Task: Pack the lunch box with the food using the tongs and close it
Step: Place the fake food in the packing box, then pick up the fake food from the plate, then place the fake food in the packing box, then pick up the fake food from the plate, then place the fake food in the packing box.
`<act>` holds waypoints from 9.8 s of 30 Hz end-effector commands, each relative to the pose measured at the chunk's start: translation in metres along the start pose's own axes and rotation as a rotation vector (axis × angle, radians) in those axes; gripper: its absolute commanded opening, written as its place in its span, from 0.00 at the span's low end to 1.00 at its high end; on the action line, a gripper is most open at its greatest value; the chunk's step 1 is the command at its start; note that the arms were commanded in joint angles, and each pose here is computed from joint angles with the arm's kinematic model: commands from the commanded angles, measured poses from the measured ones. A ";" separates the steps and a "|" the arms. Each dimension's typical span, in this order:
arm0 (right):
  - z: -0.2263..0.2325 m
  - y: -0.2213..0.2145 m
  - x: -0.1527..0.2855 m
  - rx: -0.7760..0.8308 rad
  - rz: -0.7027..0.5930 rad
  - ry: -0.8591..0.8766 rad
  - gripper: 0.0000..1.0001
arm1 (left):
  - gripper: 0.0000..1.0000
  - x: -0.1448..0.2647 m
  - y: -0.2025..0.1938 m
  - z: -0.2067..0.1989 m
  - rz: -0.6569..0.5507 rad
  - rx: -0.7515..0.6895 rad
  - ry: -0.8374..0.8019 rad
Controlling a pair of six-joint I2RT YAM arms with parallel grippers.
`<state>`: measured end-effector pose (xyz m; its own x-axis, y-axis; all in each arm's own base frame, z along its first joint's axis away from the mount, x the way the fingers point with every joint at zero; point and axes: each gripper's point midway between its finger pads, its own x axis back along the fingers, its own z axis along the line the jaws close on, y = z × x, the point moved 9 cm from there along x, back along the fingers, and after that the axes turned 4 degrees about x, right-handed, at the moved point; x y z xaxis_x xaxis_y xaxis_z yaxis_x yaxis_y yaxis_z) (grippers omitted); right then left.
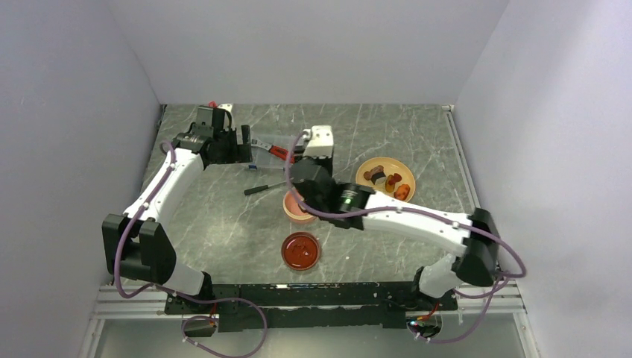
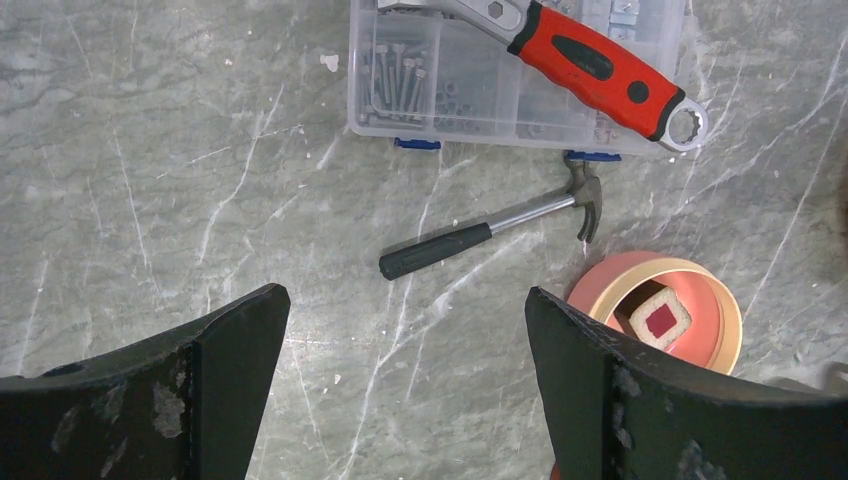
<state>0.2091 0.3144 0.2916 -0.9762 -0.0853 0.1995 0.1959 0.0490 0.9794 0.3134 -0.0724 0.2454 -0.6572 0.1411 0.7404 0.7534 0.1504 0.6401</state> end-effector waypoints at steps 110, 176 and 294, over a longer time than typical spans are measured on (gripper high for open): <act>-0.005 -0.024 -0.032 0.065 -0.140 0.428 0.32 | 0.93 0.003 0.007 -0.004 -0.027 -0.010 -0.047; -0.027 0.002 -0.005 0.078 -0.089 0.326 0.54 | 0.94 0.005 0.007 -0.005 -0.030 -0.012 -0.058; -0.049 0.013 -0.025 0.131 0.015 0.484 0.50 | 0.94 0.002 0.006 -0.006 -0.013 -0.009 -0.076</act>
<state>0.2439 0.2726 0.2547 -0.7727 -0.5145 0.3718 0.2528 0.2878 0.9237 0.3151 -0.0774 0.2398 -0.6319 0.1928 0.7507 0.7750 0.1422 0.6158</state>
